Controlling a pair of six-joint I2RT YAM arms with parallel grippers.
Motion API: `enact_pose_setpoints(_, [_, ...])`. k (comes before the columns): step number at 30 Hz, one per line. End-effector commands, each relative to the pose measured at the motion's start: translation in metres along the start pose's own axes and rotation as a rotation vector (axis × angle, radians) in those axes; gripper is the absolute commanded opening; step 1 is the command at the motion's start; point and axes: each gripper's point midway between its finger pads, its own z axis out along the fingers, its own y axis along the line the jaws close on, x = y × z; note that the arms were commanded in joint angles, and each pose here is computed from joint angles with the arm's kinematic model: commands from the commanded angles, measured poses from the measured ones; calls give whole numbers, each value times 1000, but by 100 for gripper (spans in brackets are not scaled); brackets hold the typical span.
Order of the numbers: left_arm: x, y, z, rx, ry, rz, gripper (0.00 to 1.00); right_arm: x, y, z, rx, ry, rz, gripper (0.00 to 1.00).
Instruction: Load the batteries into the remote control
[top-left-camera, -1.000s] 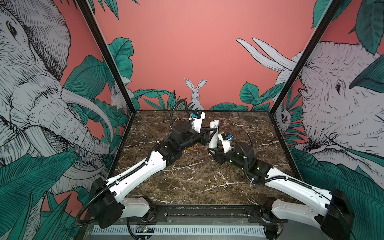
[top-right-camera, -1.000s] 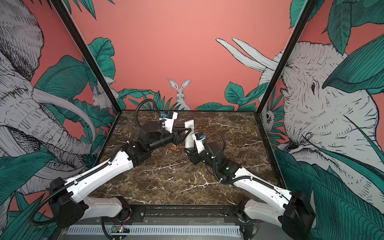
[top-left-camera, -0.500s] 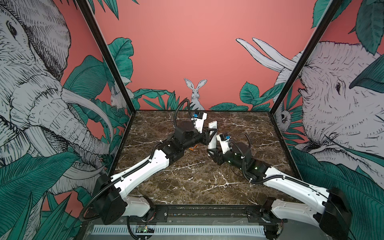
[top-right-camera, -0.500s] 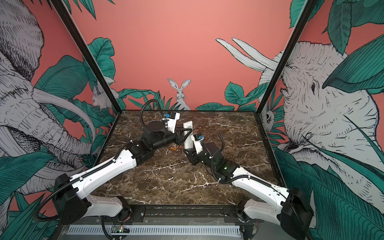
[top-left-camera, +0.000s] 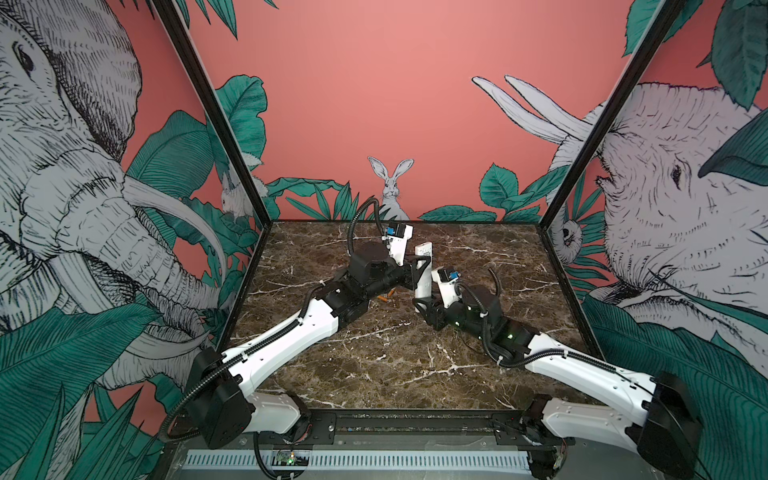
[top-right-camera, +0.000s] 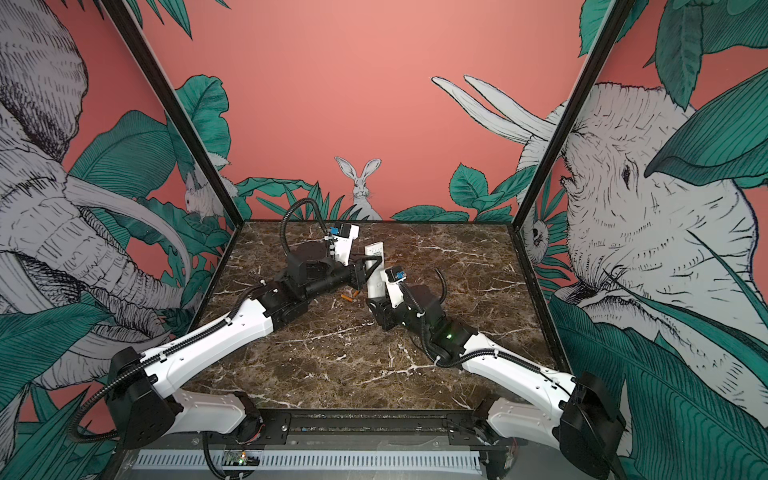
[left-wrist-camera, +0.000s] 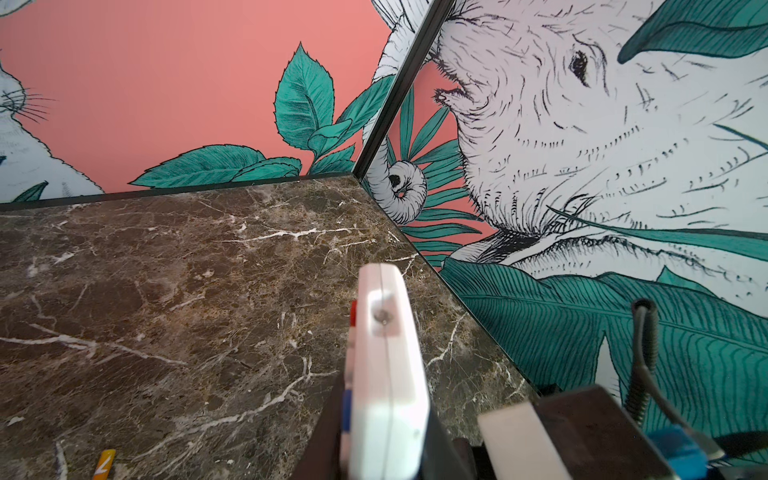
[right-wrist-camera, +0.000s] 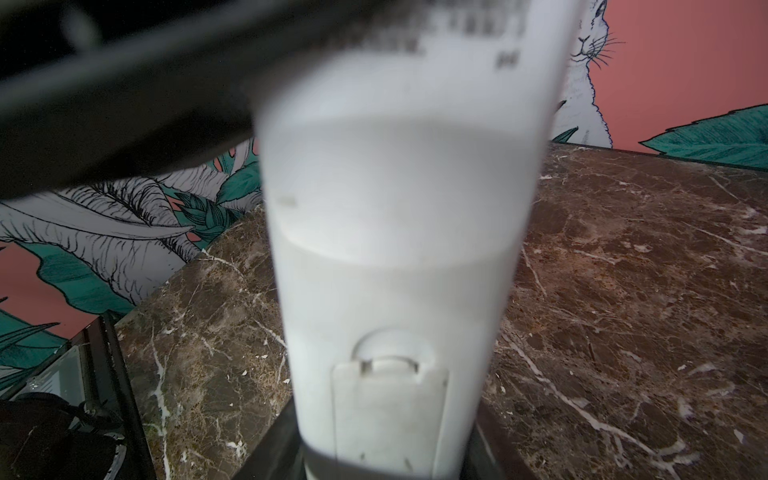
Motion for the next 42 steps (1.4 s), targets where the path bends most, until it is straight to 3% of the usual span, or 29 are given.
enact_pose_setpoints(1, [-13, -13, -7, 41, -44, -9, 18, -26, 12, -5, -33, -79, -3, 0])
enact_pose_setpoints(15, [-6, -11, -9, 34, -25, 1, 18, -25, 16, -5, -35, -68, -23, 0])
enact_pose_setpoints(26, [-9, -14, -7, 50, -28, -8, 37, -28, 19, -5, -45, -72, -22, 0])
enact_pose_setpoints(38, [-9, -15, -10, 54, -31, -35, 3, -28, 23, -10, -66, -78, -40, 1])
enact_pose_setpoints(42, [-9, -15, -15, 41, -13, -28, 0, -22, 33, -16, -125, -58, -112, 40])
